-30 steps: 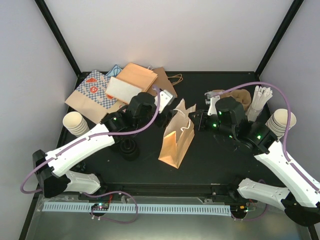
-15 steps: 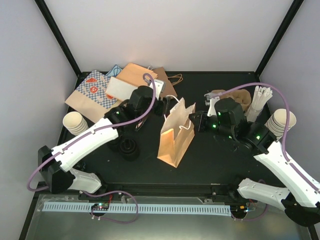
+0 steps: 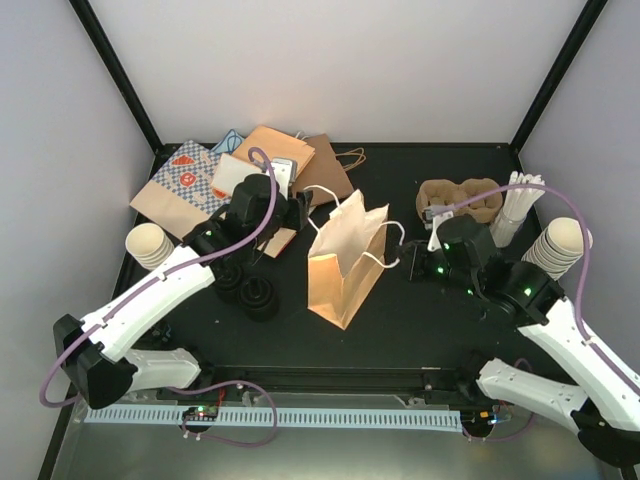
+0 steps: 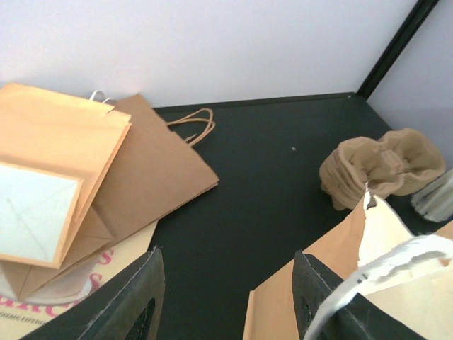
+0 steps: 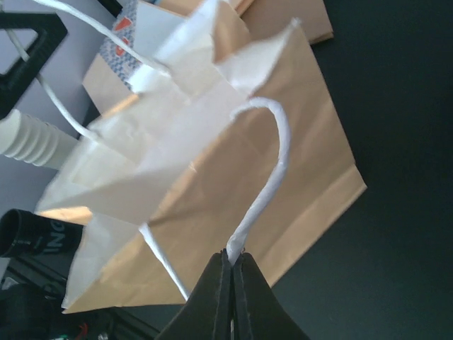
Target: Pack the takeout coffee
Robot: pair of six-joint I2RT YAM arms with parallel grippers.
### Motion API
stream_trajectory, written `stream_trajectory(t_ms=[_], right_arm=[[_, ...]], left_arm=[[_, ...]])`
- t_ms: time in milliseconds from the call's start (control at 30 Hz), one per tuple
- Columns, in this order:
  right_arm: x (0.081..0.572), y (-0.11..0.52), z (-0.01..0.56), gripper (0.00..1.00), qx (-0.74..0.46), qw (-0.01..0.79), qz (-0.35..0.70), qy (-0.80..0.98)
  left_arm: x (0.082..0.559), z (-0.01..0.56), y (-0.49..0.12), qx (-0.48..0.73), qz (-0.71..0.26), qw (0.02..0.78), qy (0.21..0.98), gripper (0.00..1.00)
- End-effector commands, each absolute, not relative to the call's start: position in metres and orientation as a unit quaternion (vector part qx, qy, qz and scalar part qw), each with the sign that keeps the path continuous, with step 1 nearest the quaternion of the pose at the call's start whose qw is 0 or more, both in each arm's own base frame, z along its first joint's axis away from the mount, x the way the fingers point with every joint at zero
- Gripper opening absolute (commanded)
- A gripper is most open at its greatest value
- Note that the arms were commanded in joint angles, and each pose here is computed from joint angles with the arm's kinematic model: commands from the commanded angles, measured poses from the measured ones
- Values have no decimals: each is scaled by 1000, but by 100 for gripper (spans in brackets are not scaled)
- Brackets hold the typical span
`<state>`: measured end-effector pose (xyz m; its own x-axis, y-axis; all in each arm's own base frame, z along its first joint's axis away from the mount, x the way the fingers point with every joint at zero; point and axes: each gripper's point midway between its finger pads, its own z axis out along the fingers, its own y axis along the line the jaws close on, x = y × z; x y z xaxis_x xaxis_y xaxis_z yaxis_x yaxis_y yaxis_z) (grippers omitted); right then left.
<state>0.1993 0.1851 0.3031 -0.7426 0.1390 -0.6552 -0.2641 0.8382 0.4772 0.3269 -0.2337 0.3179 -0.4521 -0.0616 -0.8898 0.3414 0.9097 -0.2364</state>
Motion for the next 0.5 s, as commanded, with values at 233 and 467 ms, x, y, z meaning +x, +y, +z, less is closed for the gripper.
stream_trajectory(t_ms=[233,467], right_arm=[[178,149,252,2,-19,328,219,919],[177,118,251,5,10,351,167,921]], left_arm=[[332,310,-202,51,-182,511,838,52],[334,305,-191,46,-172,506,844,51]])
